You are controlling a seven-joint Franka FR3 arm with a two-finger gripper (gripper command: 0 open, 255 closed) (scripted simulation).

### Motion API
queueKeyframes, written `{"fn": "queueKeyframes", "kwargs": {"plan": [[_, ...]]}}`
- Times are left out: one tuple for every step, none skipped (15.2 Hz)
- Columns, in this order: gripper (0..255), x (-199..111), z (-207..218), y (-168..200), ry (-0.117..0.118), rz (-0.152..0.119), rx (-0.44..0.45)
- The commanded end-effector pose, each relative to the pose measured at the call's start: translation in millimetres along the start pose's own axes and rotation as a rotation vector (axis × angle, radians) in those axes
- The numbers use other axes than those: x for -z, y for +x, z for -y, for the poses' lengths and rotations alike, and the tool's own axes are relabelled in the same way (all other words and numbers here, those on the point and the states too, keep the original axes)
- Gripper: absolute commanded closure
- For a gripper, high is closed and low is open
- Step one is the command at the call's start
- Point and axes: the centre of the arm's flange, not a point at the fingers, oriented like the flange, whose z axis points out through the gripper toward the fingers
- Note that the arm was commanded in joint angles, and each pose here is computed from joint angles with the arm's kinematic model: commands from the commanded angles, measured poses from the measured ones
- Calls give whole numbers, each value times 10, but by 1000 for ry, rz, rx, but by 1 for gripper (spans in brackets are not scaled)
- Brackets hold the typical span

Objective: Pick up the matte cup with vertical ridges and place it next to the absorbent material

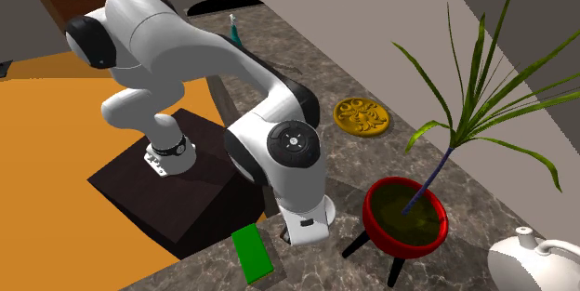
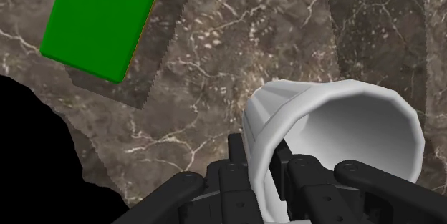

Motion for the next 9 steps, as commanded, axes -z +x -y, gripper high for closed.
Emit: {"fn": "queueKeyframes", "kwargs": {"plan": [[255, -101, -10, 9, 0, -1, 0], [255, -153, -17, 8, 0, -1, 0], [255, -206, -24, 7, 0, -1, 0], [255, -258, -31, 7, 0, -1, 0], [255, -310, -38, 7, 0, -1, 0], [255, -363, -44, 7, 0, -1, 0], [255, -415, -51, 6, 0, -1, 0], [255, -468, -58, 6, 0, -1, 0], [255, -520, -65, 5, 0, -1, 0]]}}
